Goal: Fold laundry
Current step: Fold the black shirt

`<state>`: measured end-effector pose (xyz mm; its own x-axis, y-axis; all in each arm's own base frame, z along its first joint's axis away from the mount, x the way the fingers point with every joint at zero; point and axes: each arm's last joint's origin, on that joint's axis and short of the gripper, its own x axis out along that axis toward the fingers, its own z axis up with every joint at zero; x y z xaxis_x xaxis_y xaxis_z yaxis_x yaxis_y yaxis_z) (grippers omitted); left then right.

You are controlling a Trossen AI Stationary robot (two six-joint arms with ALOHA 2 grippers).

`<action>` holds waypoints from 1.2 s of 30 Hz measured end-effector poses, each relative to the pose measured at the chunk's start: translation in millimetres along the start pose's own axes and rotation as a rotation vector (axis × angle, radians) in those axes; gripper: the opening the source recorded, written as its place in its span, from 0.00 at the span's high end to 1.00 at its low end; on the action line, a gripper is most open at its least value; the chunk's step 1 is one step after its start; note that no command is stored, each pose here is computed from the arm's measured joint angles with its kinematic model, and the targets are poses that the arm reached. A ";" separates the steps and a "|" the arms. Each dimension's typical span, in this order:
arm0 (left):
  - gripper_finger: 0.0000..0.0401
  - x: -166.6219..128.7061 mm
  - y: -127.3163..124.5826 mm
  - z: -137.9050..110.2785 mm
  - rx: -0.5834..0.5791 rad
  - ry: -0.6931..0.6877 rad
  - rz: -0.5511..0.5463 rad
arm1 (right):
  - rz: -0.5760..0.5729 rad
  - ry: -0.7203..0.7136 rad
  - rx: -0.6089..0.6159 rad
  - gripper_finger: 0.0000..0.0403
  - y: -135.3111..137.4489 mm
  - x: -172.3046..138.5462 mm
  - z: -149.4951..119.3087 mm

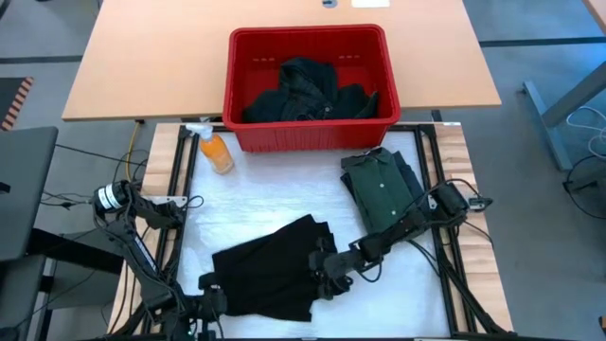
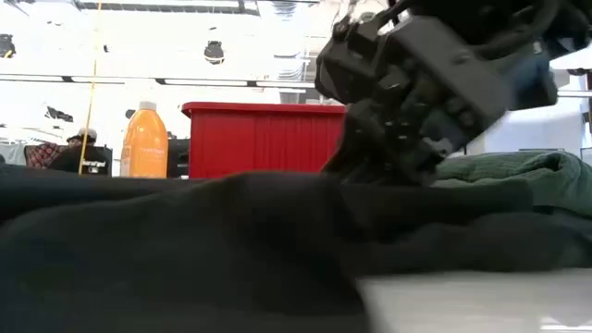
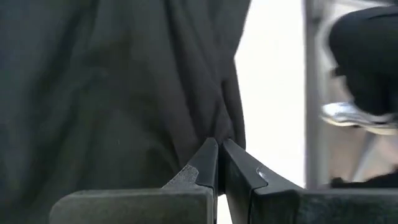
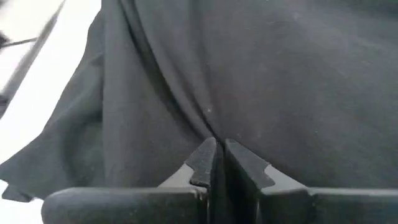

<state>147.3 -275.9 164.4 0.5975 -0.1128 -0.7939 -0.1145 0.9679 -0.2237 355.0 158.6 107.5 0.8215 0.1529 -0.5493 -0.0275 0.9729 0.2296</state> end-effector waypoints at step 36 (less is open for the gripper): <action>0.74 2.3 35.7 28.9 -0.281 0.416 0.214 | -0.071 -0.034 0.044 0.92 -27.8 -42.5 54.0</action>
<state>167.6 -235.2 170.9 0.1799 -0.0544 -0.9822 -0.4410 0.8881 -0.1300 351.6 115.6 167.9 0.8392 0.0772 -0.5383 0.0558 0.9724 0.2264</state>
